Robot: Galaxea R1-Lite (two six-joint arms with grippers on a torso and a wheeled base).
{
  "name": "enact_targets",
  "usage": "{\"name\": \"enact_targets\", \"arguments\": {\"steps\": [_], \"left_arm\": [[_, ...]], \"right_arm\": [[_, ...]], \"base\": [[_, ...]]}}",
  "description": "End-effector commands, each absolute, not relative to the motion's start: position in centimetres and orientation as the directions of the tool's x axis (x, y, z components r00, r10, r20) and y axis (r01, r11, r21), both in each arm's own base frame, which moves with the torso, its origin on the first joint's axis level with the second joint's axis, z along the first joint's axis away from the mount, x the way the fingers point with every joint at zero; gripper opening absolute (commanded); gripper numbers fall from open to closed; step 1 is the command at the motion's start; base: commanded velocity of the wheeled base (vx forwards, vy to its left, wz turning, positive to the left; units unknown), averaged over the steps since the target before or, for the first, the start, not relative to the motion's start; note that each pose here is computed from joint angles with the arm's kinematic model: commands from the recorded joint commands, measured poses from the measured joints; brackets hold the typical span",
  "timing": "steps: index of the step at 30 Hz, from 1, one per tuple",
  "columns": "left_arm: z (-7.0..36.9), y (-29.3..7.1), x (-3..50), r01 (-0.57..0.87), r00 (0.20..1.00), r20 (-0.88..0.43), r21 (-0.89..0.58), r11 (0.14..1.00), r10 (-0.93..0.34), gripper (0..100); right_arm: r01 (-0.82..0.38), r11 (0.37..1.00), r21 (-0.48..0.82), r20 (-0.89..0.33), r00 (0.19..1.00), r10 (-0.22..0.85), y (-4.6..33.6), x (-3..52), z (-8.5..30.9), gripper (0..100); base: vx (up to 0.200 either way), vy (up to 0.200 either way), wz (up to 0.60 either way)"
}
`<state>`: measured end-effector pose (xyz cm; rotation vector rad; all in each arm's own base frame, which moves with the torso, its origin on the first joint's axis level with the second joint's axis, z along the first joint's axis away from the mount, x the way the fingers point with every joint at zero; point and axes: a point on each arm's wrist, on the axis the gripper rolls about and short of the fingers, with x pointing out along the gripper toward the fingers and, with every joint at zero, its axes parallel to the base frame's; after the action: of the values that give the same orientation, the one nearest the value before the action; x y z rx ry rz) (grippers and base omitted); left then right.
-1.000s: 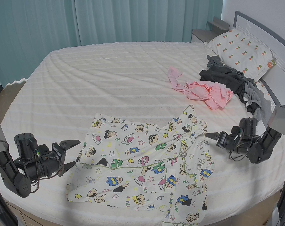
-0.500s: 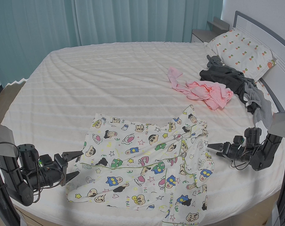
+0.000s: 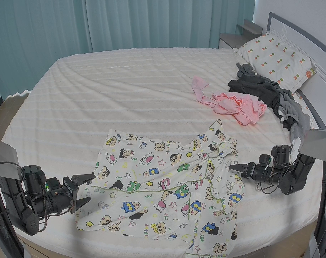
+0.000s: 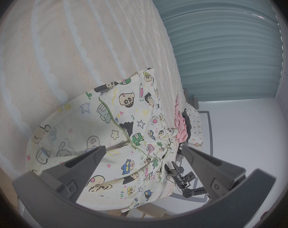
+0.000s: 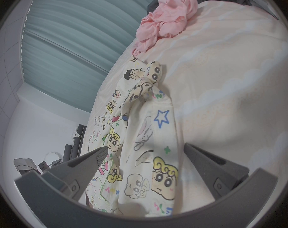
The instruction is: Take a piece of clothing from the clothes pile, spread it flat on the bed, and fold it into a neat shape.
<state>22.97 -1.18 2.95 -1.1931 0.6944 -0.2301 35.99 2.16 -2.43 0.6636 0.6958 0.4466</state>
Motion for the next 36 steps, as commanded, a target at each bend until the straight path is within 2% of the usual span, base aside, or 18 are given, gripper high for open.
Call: {"name": "enact_targets", "arguments": {"steps": [1, 6, 7, 15, 25, 36], "left_arm": [[2.9, -1.2, 23.0, -0.189, 0.775, -0.372, -0.908, 0.375, -0.511, 100], [2.9, -1.2, 23.1, -0.188, 0.775, -0.372, -0.907, 0.376, -0.511, 100], [2.9, -1.2, 23.1, -0.187, 0.774, -0.372, -0.907, 0.376, -0.513, 100], [2.8, -1.1, 23.1, -0.192, 0.775, -0.375, -0.906, 0.376, -0.509, 100], [2.8, -1.1, 23.1, -0.191, 0.776, -0.374, -0.906, 0.377, -0.508, 100], [2.8, -1.1, 23.1, -0.193, 0.778, -0.377, -0.905, 0.38, -0.502, 100]], "right_arm": [[-0.158, 0.707, 0.689, -0.447, 0.676, 0.586, 2.7, 36.3, -3.1, 100], [-0.135, 0.709, 0.692, -0.469, 0.662, 0.584, 2.6, 36.5, -3.4, 100], [-0.134, 0.709, 0.692, -0.471, 0.66, 0.585, 2.7, 36.5, -3.4, 0], [-0.13, 0.713, 0.689, -0.47, 0.669, 0.576, 2.5, 36.4, -3.1, 0], [-0.134, 0.729, 0.671, -0.448, 0.711, 0.543, 1.9, 35.1, -0.2, 0], [-0.037, 0.747, 0.664, -0.474, 0.751, 0.459, -2.0, 34.0, -0.3, 0]], "base": [[0.0, 0.0, 0.0], [0.0, 0.0, 0.0], [0.0, 0.0, 0.0], [0.0, 0.0, 0.0], [0.0, 0.0, 0.0], [0.0, 0.0, 0.0]]}}
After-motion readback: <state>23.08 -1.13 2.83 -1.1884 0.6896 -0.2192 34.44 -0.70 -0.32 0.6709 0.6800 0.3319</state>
